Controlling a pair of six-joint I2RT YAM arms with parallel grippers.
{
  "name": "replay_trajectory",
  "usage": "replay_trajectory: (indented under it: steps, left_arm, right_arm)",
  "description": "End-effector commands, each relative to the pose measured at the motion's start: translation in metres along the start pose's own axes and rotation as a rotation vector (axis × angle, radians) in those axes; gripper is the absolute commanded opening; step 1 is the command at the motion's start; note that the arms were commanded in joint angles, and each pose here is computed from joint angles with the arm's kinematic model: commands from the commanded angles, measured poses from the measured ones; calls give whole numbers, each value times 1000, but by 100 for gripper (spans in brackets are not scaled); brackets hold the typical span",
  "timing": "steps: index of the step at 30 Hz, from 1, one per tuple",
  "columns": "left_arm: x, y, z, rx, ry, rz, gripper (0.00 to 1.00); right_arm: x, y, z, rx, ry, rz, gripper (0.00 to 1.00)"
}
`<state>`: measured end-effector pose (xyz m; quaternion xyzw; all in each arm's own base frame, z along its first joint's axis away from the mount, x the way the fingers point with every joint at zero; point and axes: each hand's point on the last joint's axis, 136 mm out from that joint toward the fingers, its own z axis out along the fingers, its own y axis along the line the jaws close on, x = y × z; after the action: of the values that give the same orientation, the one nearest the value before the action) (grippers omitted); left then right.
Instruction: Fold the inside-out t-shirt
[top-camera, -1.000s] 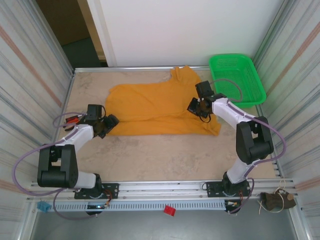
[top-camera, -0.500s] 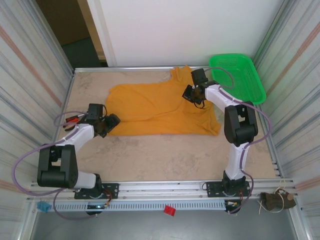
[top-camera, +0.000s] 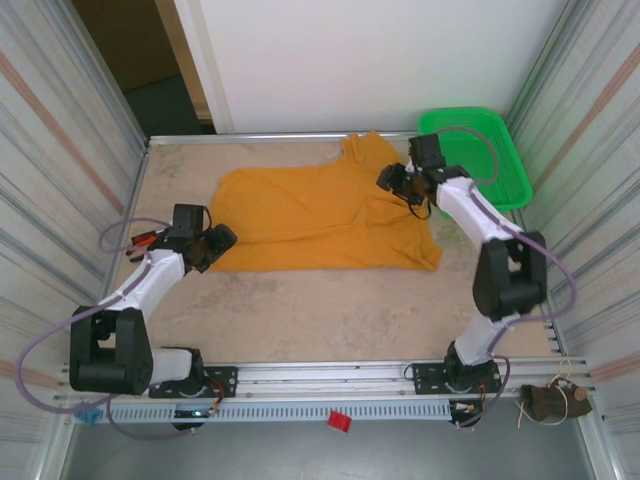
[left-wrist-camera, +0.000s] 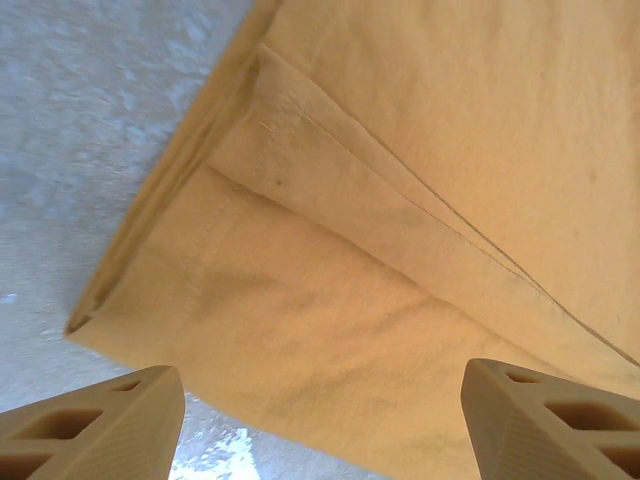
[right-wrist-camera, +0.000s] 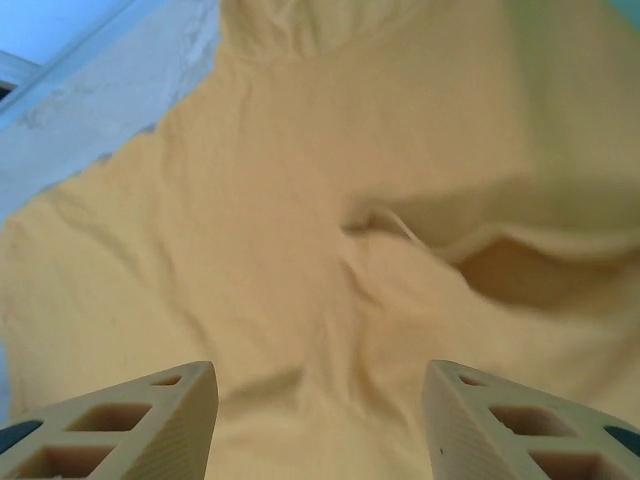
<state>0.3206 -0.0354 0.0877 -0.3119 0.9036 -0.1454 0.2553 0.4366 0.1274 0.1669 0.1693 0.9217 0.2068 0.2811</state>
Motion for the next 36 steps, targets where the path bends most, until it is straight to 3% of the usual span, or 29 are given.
replay_trajectory:
  steps: [1, 8, 14, 22, 23, 25, 27, 28, 36]
  left_arm:
    - [1, 23, -6, -95, -2, -31, 73]
    - [19, 48, 6, -159, 32, -50, 72]
    - [17, 51, 23, -184, 38, -31, 65]
    - [16, 53, 34, -196, 49, -16, 48]
    - [16, 53, 35, -198, 49, -14, 44]
    - [16, 54, 37, -204, 51, -10, 32]
    - [15, 57, 37, -212, 51, -12, 11]
    - [15, 57, 36, -212, 51, -9, 1]
    - [23, 72, 8, -254, 29, -34, 0]
  right_arm:
    - [40, -51, -26, 133, 42, 43, 55]
    - [103, -129, -36, 276, 150, 107, 58]
    - [121, -144, -22, 305, 219, 76, 56]
    - [122, -155, 1, 345, 253, 45, 51]
    - [123, -157, 4, 350, 263, 45, 46]
    - [124, -158, 7, 356, 274, 46, 23]
    - [128, -160, 3, 360, 280, 56, 0]
    - [129, -160, -2, 360, 275, 62, 0]
    - [145, -160, -51, 349, 234, 147, 0]
